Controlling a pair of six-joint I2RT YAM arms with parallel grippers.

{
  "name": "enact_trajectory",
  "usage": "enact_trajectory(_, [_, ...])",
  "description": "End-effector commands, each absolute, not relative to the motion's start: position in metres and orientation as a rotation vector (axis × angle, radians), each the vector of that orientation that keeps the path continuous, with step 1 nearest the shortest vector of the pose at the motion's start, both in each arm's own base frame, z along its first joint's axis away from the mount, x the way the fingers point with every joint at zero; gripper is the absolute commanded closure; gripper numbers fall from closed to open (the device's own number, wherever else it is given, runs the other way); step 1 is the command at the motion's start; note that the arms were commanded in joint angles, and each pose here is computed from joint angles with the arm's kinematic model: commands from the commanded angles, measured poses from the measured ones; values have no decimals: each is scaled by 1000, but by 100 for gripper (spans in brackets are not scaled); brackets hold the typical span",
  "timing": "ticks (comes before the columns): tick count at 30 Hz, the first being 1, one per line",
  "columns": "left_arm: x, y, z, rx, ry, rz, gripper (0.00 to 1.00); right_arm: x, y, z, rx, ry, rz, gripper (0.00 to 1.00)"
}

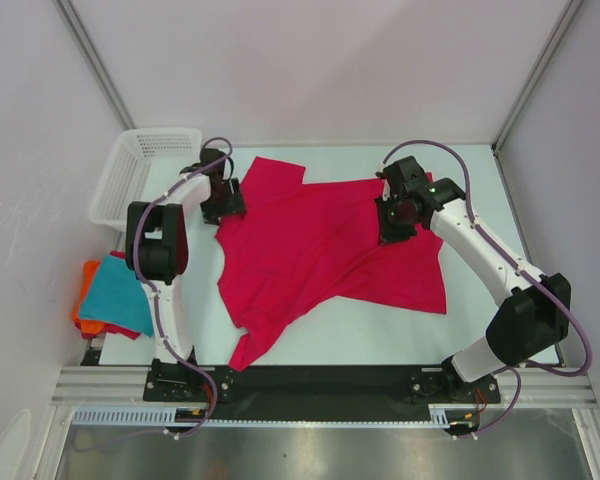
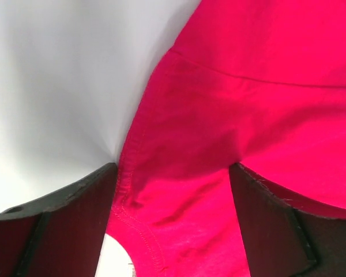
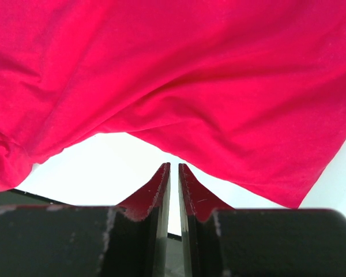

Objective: Fold and stack the t-shirts
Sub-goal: Flatten out the tshirt

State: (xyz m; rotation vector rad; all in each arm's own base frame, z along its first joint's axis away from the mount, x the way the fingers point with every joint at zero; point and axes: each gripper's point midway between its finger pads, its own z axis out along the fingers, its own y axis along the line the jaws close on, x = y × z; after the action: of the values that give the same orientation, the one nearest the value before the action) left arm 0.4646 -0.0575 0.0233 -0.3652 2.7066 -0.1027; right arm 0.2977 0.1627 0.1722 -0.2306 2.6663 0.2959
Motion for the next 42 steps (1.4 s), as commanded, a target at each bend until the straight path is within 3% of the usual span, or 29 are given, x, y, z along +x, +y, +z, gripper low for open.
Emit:
enact_trajectory(1, [470, -61, 23, -443, 2708, -177, 33, 298, 163, 193, -241, 2610, 321, 84])
enact_trajectory(2, [472, -60, 23, -454, 2707, -182, 41, 299, 163, 194, -241, 2607, 323, 84])
enact_trajectory(3, [472, -62, 18, -461, 2716, -190, 63, 299, 163, 194, -243, 2607, 322, 84])
enact_trajectory(5, [473, -60, 18, -483, 2723, -182, 96, 299, 163, 197, -243, 2604, 323, 84])
enact_trajectory(6, [473, -59, 14, -501, 2732, -174, 100, 299, 163, 197, -242, 2604, 321, 84])
enact_trajectory(24, [559, 1, 79, -697, 2549, -104, 100, 299, 168, 192, -237, 2623, 336, 84])
enact_trajectory(32, [566, 25, 65, -781, 2533, -109, 100, 299, 171, 188, -243, 2632, 334, 84])
enact_trajectory(33, [566, 26, 64, -789, 2536, -120, 98, 300, 172, 187, -243, 2634, 333, 84])
enact_trajectory(36, [563, 25, 65, -792, 2541, -132, 74, 299, 172, 183, -236, 2644, 329, 84])
enact_trajectory(37, [562, 25, 67, -791, 2540, -134, 48, 297, 171, 178, -235, 2655, 327, 84])
enact_trajectory(38, [562, 25, 75, -783, 2530, -136, 39, 297, 171, 175, -233, 2658, 325, 83])
enact_trajectory(39, [560, 24, 76, -780, 2531, -136, 16, 297, 171, 172, -228, 2660, 323, 83])
enact_trajectory(40, [559, 25, 80, -776, 2527, -136, 1, 297, 171, 169, -224, 2660, 324, 83])
enact_trajectory(42, [556, 24, 93, -754, 2515, -137, 1, 296, 171, 156, -217, 2672, 331, 81])
